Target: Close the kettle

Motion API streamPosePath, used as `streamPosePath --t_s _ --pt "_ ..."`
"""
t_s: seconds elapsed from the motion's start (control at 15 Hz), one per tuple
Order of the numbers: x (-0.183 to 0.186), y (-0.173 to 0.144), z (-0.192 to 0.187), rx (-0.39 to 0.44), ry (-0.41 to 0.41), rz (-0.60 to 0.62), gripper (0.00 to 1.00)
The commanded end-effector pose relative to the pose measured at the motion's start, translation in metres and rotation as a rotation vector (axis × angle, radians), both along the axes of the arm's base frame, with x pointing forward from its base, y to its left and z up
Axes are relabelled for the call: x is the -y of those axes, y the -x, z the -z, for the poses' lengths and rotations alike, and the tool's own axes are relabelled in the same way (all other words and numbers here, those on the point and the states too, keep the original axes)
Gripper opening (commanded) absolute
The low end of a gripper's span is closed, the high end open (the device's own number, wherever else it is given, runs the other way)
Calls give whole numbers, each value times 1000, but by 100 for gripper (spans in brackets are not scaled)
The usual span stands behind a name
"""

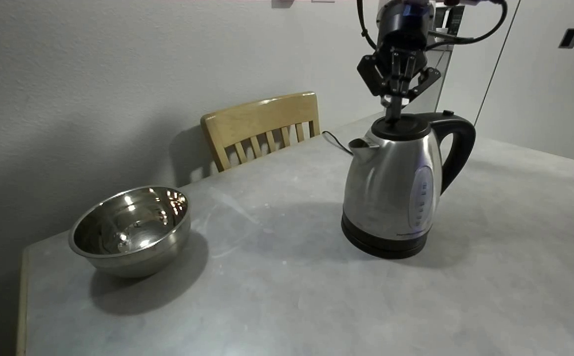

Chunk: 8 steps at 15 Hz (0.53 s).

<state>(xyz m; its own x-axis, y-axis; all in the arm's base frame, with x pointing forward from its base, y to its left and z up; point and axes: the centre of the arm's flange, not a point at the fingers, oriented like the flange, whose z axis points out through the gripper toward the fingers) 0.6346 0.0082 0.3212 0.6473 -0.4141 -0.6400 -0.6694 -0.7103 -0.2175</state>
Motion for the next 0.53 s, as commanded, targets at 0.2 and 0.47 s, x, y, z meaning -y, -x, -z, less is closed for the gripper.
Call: streamPosePath --t_s 0.2,0.47 --pt "-30 -9 -3 -78 243 49 0" --pt "-50 -7 -11 -93 444 128 0"
